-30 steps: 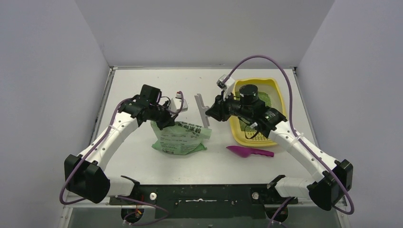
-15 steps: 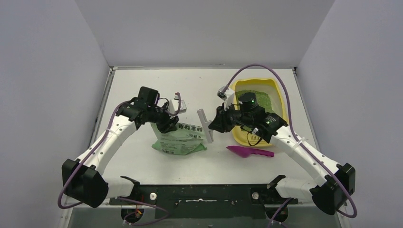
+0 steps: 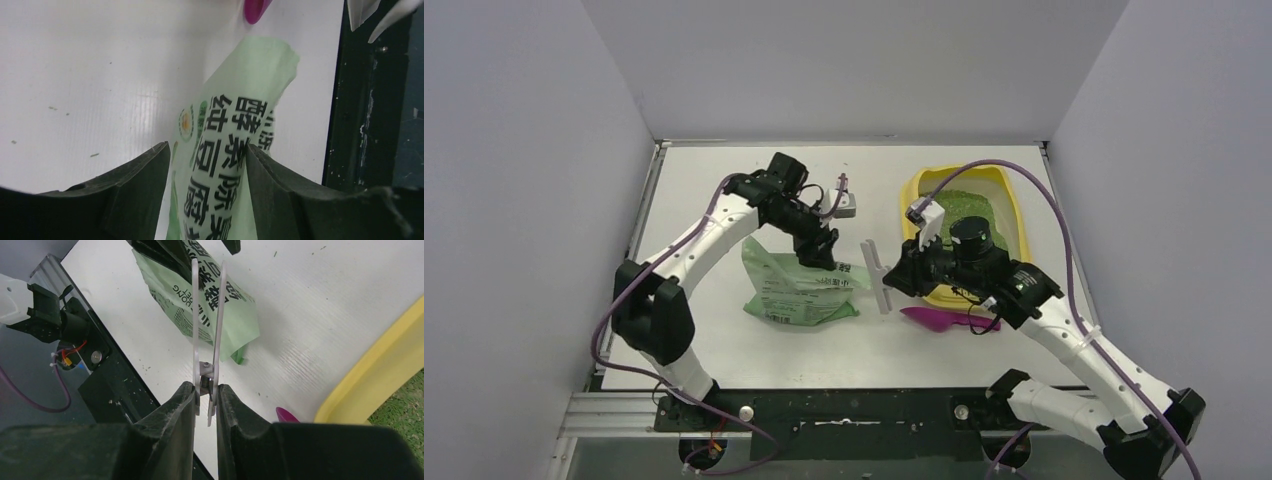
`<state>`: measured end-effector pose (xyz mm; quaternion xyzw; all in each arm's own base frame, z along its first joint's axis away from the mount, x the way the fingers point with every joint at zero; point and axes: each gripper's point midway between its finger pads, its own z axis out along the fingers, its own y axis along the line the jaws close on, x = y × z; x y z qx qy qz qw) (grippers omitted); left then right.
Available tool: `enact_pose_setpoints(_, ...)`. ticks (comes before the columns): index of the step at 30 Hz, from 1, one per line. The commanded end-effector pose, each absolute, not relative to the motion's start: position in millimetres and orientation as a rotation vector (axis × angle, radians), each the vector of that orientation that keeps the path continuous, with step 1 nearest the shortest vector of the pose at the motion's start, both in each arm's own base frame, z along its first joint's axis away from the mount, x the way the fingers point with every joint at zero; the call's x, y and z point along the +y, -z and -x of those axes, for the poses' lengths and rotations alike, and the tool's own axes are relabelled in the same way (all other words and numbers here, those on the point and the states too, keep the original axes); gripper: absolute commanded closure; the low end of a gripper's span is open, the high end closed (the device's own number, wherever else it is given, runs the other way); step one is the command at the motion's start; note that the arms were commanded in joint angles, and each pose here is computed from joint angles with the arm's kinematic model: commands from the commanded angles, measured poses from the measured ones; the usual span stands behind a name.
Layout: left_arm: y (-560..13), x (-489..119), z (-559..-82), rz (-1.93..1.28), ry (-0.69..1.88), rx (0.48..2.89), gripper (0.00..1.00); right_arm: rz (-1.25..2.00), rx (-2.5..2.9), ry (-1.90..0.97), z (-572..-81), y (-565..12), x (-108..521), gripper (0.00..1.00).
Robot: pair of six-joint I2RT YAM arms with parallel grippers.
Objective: Fill the litter box with clean litter
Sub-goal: Clamp the cat litter bag at the center of the board.
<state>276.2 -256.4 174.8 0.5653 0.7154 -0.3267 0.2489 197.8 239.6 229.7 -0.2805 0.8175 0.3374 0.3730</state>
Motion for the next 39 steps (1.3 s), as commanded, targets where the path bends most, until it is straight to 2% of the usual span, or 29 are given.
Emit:
enact_pose_setpoints(1,-181.8,-279.4,-252.7,-1.649,1.039,1.938,0.48,0.665,2.050,-0.820,-197.9,-240.9,226.3,1.00)
enact_pose_setpoints(7,-173.6,-298.0,-254.0,-1.683,1.058,1.951,0.67,0.633,2.056,-0.761,-196.2,-238.2,211.7,1.00)
enact_pose_setpoints(9,-171.5,-302.5,-255.4,-1.684,1.038,1.938,0.80,0.623,2.058,-0.742,-196.6,-237.4,207.7,1.00)
enact_pose_setpoints(10,-171.0,-304.7,-256.4,-1.685,1.020,1.929,0.93,0.617,2.063,-0.730,-196.8,-235.6,205.5,1.00)
enact_pose_setpoints(11,-170.2,-307.4,-257.4,-1.686,1.000,1.922,1.00,0.611,2.066,-0.721,-197.1,-235.0,203.9,1.00)
enact_pose_setpoints(17,-172.1,-319.6,-265.9,-1.645,0.922,1.853,1.00,0.581,2.061,-0.708,-196.0,-235.3,198.4,1.00)
enact_pose_setpoints(18,-172.6,-321.4,-265.5,-1.648,0.916,1.844,0.88,0.576,2.059,-0.705,-195.4,-235.5,197.0,1.00)
enact_pose_setpoints(19,-173.4,-323.4,-264.2,-1.656,0.913,1.835,0.81,0.569,2.059,-0.701,-194.9,-235.4,195.5,1.00)
enact_pose_setpoints(22,-172.4,-330.7,-261.1,-1.681,0.917,1.821,0.67,0.555,2.051,-0.694,-193.8,-237.0,192.3,1.00)
enact_pose_setpoints(23,-169.3,-337.2,-258.2,-1.708,0.927,1.824,0.66,0.547,2.054,-0.685,-193.2,-236.6,190.0,1.00)
enact_pose_setpoints(25,-167.5,-341.8,-257.9,-1.718,0.928,1.827,0.67,0.543,2.055,-0.678,-192.7,-236.9,188.0,1.00)
enact_pose_setpoints(26,-167.1,-344.6,-257.9,-1.719,0.930,1.828,0.72,0.541,2.053,-0.679,-192.2,-237.6,187.6,1.00)
enact_pose_setpoints(28,-168.9,-350.0,-257.8,-1.718,0.939,1.823,0.93,0.538,2.051,-0.676,-191.7,-237.8,186.4,1.00)
enact_pose_setpoints(29,-169.7,-352.0,-257.3,-1.718,0.947,1.827,1.00,0.536,2.050,-0.674,-191.3,-238.2,185.6,1.00)
enact_pose_setpoints(35,-165.2,-354.1,-256.3,-1.735,0.921,1.842,1.00,0.512,2.041,-0.654,-189.8,-240.2,179.1,1.00)
enact_pose_setpoints(36,-165.8,-355.1,-256.6,-1.730,0.919,1.839,0.93,0.510,2.037,-0.654,-189.3,-240.7,178.6,1.00)
enact_pose_setpoints(37,-165.9,-356.0,-256.9,-1.726,0.918,1.836,0.79,0.506,2.034,-0.653,-189.4,-241.2,177.9,1.00)
enact_pose_setpoints(38,-167.9,-358.0,-256.1,-1.726,0.921,1.824,0.70,0.504,2.035,-0.651,-189.4,-240.8,177.4,1.00)
enact_pose_setpoints(39,-168.6,-360.0,-254.9,-1.729,0.924,1.814,0.65,0.502,2.034,-0.650,-189.4,-241.0,177.0,1.00)
